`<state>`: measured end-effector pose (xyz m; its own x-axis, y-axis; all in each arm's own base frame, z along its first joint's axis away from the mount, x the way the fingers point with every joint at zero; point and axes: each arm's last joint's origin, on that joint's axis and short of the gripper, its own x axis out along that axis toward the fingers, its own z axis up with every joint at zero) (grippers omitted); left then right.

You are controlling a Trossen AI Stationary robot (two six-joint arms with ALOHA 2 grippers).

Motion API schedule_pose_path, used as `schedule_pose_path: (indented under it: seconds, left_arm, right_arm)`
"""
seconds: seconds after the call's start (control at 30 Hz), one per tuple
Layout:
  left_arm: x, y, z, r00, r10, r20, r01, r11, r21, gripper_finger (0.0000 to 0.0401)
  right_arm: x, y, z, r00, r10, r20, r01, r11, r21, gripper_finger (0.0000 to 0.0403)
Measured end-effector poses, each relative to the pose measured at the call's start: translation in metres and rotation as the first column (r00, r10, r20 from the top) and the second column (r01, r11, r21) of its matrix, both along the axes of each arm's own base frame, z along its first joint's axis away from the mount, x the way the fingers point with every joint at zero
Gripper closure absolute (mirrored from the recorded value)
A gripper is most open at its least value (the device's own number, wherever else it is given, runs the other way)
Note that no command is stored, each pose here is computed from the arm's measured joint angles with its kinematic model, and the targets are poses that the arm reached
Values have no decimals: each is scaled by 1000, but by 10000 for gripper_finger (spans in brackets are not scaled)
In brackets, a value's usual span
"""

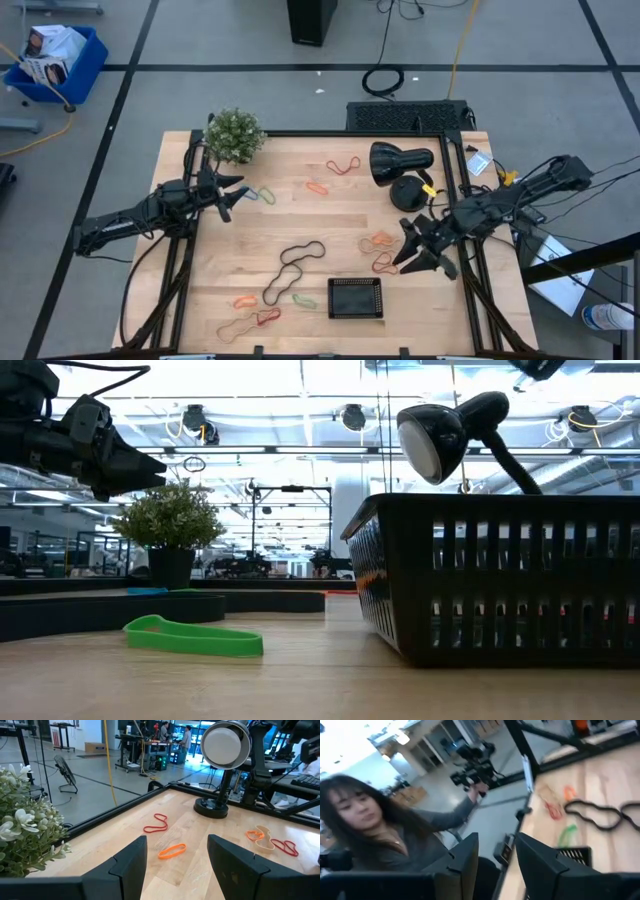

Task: Pick and place rubber bands into bin
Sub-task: Put the top brown rubber band into the black bin

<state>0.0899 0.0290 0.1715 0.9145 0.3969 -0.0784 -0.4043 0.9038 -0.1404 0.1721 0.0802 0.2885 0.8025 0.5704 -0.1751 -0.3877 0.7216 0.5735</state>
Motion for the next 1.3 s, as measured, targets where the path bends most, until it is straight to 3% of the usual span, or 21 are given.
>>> schedule_pose_path:
  seconds: [0.17, 0.27, 0.4, 0.5, 0.57, 0.7, 0.87, 1.03, 1.13, 1.3]
  left_arm:
    - [0, 0, 0, 1000, 0, 0, 0, 1000, 0, 185]
    - [0, 0, 0, 1000, 0, 0, 0, 1000, 0, 185]
    - [0, 0, 0, 1000, 0, 0, 0, 1000, 0, 185]
    - [0, 0, 0, 1000, 0, 0, 0, 1000, 0, 185]
    - [0, 0, 0, 1000, 0, -1, 0, 1000, 3, 185]
    - [0, 0, 0, 1000, -1, -6, 1, 1000, 13, 185]
    - [0, 0, 0, 1000, -1, -6, 1, 1000, 15, 185]
    - [0, 0, 1, 1000, -1, 4, 1, 1000, 20, 185]
    - [0, 0, 1, 1000, -1, 5, 1, 1000, 20, 185]
    - [0, 0, 1, 1000, 2, 13, -2, 1000, 7, 185]
  right_arm:
    - [20, 12, 13, 999, 52, 13, -50, 989, -136, 278]
    - [27, 14, 28, 997, 63, -45, -72, 967, -243, 278]
    - [29, 13, 39, 970, -141, -199, 38, 893, -449, 278]
    - [28, 11, 33, 906, -297, -301, 77, 815, -574, 278]
    - [28, 10, 24, 857, -368, -362, 77, 785, -615, 278]
    - [29, 10, -4, 745, -453, -489, 40, 763, -646, 278]
    - [25, 9, -48, 658, -485, -576, -57, 731, -680, 278]
    - [23, 8, -77, 663, -440, -606, -68, 771, -633, 278]
    - [23, 6, -83, 681, -390, -620, -128, 770, -625, 277]
    - [24, 1, -84, 669, -411, -619, -107, 771, -628, 277]
